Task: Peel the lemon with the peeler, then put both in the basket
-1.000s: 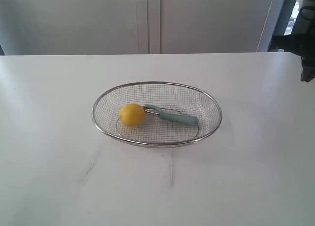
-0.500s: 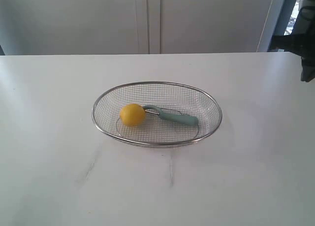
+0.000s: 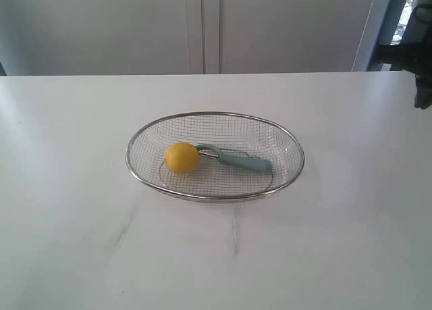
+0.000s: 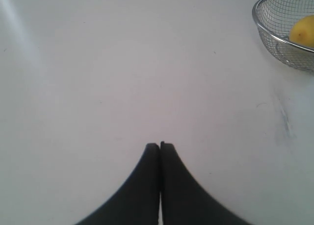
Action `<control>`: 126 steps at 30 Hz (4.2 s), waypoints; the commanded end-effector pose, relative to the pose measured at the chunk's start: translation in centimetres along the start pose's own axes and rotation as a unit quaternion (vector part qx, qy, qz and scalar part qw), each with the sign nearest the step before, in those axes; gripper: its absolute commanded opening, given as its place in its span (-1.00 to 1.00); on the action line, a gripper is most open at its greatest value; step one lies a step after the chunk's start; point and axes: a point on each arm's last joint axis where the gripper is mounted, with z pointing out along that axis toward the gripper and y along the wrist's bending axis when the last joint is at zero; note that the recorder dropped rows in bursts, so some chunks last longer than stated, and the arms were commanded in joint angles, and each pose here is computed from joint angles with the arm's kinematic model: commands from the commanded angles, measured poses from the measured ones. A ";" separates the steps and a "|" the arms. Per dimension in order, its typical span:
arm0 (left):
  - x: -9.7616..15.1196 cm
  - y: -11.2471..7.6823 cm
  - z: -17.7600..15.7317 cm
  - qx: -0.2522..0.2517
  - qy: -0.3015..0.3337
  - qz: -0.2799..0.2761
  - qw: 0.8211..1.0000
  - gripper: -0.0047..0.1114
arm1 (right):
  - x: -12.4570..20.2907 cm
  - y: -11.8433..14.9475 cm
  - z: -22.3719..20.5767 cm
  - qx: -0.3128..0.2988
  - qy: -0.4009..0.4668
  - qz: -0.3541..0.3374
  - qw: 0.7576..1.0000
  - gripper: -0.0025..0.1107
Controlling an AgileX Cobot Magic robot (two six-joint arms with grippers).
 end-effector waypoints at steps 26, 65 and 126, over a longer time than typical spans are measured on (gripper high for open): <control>0.1 0.0 0.0 -0.001 -0.002 -0.004 1.000 -0.92 | 6.0 -5.4 -18.8 -0.091 -0.241 0.038 0.966 -0.96; 0.1 0.0 0.0 -0.001 -0.002 -0.004 1.000 -0.92 | 22.9 -12.8 -18.6 -0.062 -0.335 0.114 0.933 -0.96; 0.1 0.0 0.0 -0.001 -0.002 -0.004 1.000 -0.92 | 29.0 -12.1 -6.6 -0.042 -0.494 -0.093 0.863 -0.96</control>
